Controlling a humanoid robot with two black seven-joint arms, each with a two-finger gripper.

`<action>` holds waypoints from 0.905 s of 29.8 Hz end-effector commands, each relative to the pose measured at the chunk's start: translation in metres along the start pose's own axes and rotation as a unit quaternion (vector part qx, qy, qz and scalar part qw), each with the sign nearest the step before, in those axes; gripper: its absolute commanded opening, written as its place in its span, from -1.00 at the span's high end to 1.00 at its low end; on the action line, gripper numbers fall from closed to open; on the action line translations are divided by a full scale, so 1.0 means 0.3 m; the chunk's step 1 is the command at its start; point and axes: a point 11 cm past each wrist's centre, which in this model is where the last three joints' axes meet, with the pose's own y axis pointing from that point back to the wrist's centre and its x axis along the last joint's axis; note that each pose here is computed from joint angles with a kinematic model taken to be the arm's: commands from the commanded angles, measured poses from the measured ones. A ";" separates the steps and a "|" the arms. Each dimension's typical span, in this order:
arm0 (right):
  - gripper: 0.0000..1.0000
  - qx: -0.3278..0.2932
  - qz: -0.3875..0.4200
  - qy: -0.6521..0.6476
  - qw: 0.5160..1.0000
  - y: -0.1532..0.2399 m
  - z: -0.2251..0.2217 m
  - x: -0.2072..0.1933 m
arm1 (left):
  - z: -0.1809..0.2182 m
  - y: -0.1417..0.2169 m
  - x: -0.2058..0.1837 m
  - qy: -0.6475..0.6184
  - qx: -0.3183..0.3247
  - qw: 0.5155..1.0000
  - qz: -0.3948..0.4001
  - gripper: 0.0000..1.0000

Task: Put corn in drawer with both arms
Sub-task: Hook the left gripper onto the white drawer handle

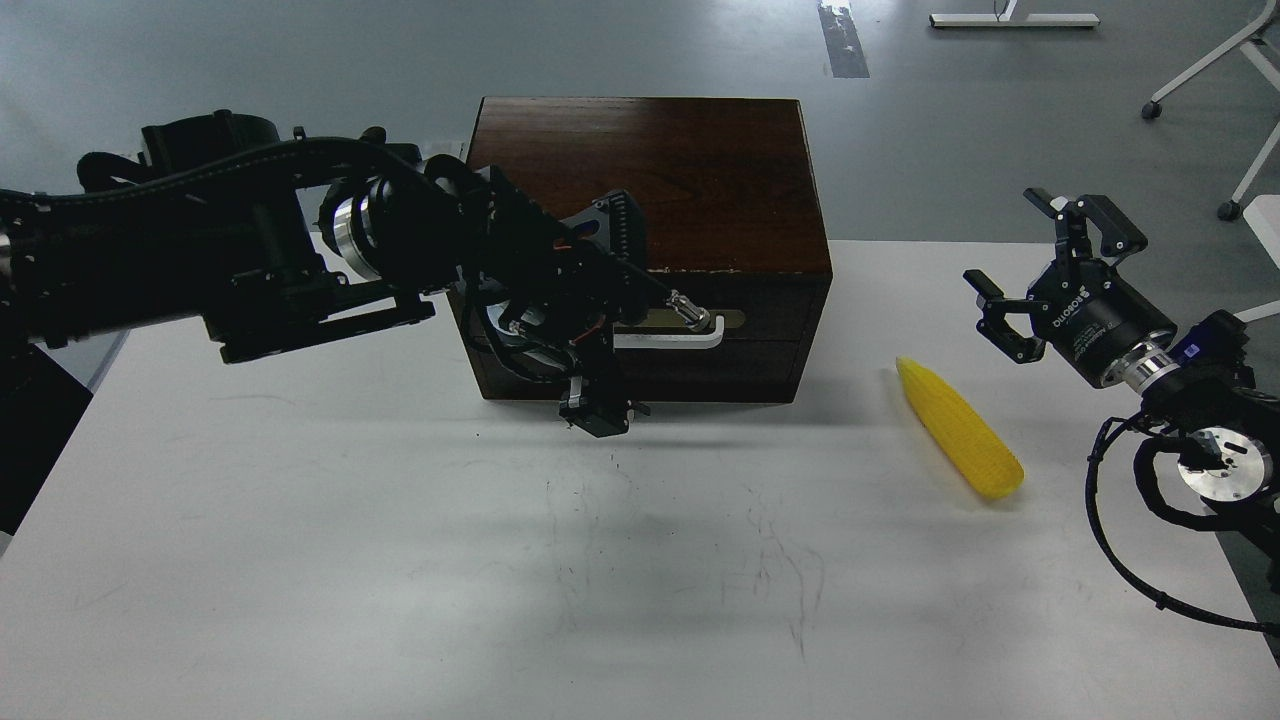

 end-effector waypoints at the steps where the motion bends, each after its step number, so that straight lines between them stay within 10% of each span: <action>1: -1.00 -0.002 0.003 -0.001 1.000 0.009 0.006 0.007 | -0.004 -0.005 0.002 0.000 0.002 1.000 -0.002 -0.96; 27: -1.00 -0.007 0.007 -0.005 1.000 0.025 0.028 0.014 | 0.030 -0.057 0.009 -0.012 -0.012 1.000 -0.015 -0.96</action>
